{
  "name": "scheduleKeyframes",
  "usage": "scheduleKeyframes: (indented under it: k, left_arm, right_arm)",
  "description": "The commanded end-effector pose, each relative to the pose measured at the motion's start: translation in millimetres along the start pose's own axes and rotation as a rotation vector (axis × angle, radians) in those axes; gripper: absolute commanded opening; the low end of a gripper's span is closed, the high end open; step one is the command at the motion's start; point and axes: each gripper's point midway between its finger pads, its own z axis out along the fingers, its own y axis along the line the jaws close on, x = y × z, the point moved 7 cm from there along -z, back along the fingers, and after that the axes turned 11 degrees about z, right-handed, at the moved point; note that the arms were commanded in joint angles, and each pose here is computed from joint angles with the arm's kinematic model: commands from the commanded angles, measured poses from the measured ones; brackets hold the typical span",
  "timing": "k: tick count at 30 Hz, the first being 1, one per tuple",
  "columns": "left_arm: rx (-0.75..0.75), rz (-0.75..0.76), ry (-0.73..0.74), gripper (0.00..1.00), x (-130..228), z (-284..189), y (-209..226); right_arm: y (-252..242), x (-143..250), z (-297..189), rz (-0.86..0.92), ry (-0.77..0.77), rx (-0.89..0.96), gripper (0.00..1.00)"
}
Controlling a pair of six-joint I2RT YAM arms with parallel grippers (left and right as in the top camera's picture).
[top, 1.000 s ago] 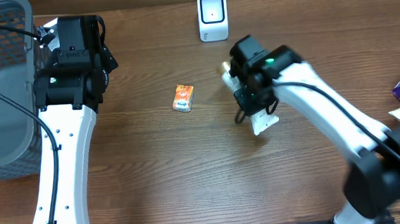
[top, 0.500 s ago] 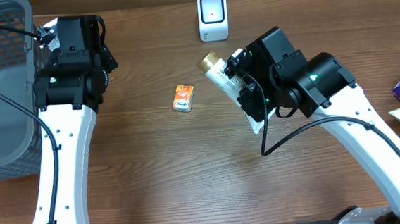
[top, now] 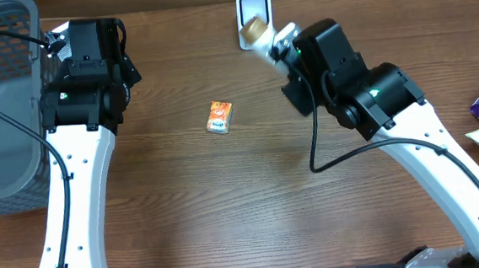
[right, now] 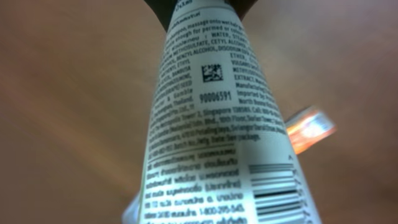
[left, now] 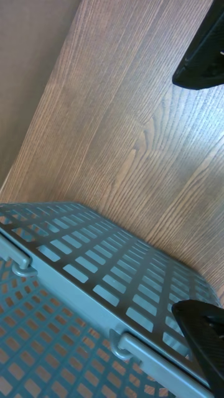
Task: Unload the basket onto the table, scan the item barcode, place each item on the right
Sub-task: 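Raise the white tube and hold its barcode in front of the scanner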
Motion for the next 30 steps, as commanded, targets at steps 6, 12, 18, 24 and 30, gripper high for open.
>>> scheduleKeyframes:
  k: [6, 12, 18, 24, 30]
  left_arm:
    - [-0.016, -0.02, -0.002, 1.0, -1, 2, 1]
    - [-0.016, -0.02, -0.002, 1.0, -1, 2, 1]
    - [-0.016, -0.02, -0.002, 1.0, -1, 2, 1]
    - [-0.016, -0.019, -0.002, 1.0, -1, 2, 1]
    - [-0.016, -0.02, -0.002, 1.0, -1, 2, 1]
  right_arm:
    - [-47, -51, 19, -0.187, -0.159, 0.579, 0.04]
    - [-56, -90, 62, -0.409, -0.175, 0.939, 0.04]
    - [-48, -107, 97, -0.49, -0.261, 1.035, 0.04]
    - [-35, -102, 141, -0.678, -0.247, 1.02, 0.04]
    - [-27, -105, 163, -0.694, -0.439, 1.118, 0.04]
